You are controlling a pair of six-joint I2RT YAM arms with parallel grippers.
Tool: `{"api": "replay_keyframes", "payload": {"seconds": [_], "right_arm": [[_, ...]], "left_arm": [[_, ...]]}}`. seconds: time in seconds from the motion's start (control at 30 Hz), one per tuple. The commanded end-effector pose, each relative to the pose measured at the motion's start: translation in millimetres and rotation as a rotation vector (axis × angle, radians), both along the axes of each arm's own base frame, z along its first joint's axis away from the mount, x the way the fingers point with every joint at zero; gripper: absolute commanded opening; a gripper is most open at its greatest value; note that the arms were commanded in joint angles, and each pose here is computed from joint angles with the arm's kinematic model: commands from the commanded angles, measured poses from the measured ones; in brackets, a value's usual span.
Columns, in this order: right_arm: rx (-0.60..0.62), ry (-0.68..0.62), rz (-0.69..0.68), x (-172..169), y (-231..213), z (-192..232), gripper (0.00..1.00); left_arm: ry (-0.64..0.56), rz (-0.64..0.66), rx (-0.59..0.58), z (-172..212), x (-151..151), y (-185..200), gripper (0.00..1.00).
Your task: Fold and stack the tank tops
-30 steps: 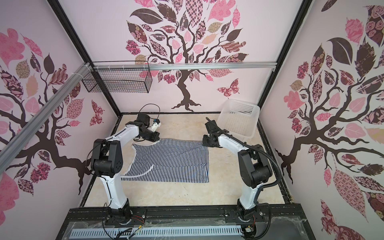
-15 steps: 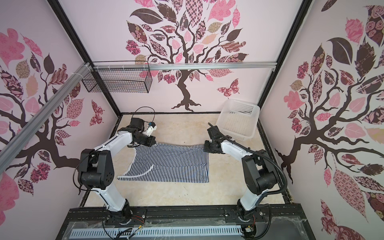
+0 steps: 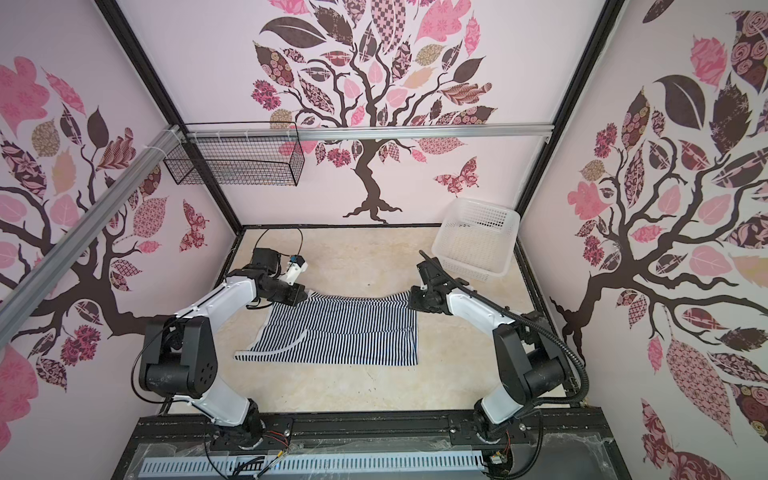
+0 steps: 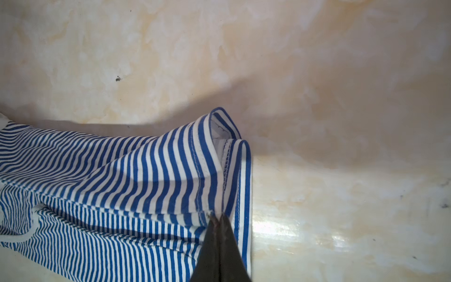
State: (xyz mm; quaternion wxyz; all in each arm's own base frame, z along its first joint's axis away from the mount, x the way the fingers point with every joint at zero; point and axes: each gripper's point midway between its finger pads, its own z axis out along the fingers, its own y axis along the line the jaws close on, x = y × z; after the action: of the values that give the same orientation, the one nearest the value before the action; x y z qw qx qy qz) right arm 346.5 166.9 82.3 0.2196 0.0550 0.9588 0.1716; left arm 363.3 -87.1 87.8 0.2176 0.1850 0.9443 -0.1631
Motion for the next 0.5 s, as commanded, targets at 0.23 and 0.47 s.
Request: {"api": "replay_keyframes", "payload": {"seconds": [0.23, 0.47], "right_arm": [[0.019, 0.037, -0.003, -26, 1, -18, 0.0], [0.023, 0.05, -0.005, -31, 1, -26, 0.0]], "left_arm": [[0.02, -0.023, -0.011, -16, -30, 0, 0.0], [0.038, -0.025, -0.009, -27, -47, 1, 0.0]]}}
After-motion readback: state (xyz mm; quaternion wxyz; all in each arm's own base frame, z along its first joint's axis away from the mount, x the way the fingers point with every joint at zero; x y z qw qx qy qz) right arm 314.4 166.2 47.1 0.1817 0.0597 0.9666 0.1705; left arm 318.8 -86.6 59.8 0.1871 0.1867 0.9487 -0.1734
